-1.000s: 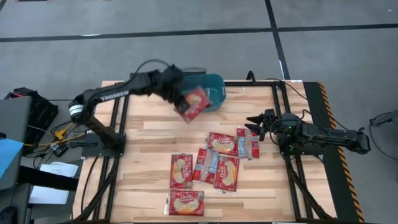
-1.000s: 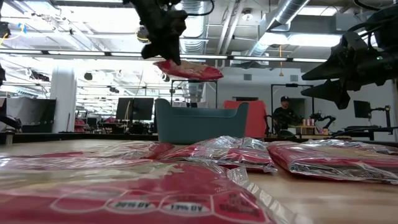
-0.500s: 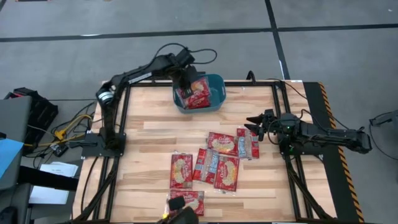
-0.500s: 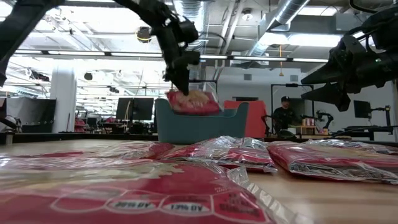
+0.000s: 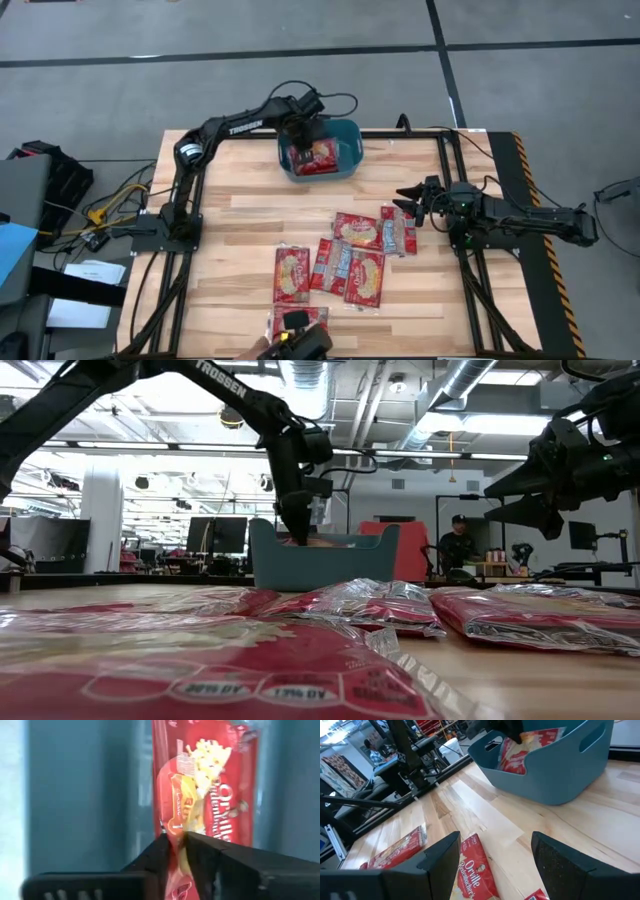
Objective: Sort popcorn bags into baskets
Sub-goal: Put the red popcorn bag into the blue bin, then move the red popcorn bag to the center of the table
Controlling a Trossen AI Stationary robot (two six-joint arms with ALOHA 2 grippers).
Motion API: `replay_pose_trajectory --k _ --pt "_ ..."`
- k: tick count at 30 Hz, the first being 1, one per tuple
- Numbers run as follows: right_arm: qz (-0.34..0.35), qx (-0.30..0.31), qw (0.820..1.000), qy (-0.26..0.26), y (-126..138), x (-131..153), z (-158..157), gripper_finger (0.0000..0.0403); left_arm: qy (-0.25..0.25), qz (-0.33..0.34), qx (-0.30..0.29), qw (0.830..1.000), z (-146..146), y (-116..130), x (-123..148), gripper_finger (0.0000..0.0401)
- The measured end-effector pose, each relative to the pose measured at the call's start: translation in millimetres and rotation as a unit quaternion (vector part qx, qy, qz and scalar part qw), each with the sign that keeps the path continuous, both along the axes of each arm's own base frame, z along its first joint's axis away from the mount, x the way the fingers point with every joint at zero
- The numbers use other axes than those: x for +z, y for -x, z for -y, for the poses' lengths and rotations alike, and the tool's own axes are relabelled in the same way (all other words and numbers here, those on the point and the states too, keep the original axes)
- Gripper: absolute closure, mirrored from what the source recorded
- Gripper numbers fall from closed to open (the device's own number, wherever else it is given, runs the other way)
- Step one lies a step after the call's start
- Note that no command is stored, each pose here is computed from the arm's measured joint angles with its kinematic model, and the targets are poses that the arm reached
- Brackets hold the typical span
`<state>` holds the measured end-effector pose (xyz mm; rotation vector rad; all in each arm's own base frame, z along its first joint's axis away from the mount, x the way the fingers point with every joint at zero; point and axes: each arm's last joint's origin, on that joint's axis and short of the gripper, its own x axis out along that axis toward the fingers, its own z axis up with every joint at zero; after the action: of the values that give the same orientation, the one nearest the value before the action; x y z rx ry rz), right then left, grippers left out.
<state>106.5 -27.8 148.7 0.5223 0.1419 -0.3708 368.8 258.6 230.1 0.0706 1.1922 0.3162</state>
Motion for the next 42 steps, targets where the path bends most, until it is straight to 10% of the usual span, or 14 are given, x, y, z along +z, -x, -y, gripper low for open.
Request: replay_pose_trajectory --k 14,28,42 --pt "-0.155 -0.050 0.983 0.085 5.0 47.2 3.9 0.0165 -0.019 -0.003 0.077 0.997 17.4 -4.4 64.9 0.0115" --pt "-0.342 -0.151 0.912 -0.167 -28.4 15.5 -1.2 0.0385 0.113 0.128 0.083 0.982 83.3 21.1 169.3 0.0135" --pt "-0.481 -0.238 0.802 -0.263 -62.4 16.2 -52.4 0.0392 0.096 0.199 0.045 0.974 159.5 75.8 240.3 0.0147"
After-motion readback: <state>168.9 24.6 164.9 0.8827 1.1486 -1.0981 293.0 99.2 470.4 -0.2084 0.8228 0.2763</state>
